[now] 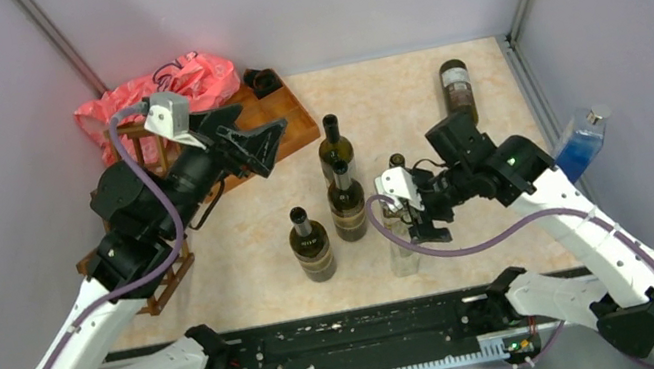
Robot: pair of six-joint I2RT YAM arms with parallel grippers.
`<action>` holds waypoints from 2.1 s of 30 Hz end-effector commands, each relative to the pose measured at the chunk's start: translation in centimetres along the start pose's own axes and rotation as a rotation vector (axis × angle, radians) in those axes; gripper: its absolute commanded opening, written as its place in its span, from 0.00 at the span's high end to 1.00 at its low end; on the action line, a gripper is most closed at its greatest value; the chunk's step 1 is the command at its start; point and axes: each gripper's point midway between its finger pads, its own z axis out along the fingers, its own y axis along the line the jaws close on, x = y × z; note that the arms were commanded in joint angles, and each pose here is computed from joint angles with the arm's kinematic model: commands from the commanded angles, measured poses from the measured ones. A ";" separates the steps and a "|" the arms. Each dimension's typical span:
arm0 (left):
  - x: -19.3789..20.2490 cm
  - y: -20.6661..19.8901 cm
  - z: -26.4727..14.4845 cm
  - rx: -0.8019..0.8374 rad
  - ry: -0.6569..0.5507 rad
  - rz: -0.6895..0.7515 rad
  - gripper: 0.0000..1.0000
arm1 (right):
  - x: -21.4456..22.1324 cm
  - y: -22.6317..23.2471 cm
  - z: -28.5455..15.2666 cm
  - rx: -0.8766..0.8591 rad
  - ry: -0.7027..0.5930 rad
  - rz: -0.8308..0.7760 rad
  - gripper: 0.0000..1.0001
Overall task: Put the wine bottle on the wine rack
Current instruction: Move the wine bottle to the center of the board.
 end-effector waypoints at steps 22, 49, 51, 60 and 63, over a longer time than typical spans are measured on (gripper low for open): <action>-0.3 0.0 0.5 0.002 -0.001 0.041 0.01 | 0.8 -1.0 -5.7 0.052 -0.022 0.084 1.00; 1.0 -0.3 2.2 0.023 0.036 0.074 0.01 | 9.6 -32.5 -12.8 0.766 -0.015 0.529 1.00; 1.1 -0.3 2.4 0.024 0.040 0.077 0.01 | 9.9 -33.9 -12.5 0.779 -0.005 0.555 1.00; 1.7 -0.2 2.6 0.023 0.046 0.064 0.01 | 11.1 -35.4 -11.2 0.749 0.015 0.609 0.80; 1.8 -0.2 2.7 0.023 0.042 0.063 0.01 | 11.1 -34.6 -10.7 0.725 0.019 0.611 0.67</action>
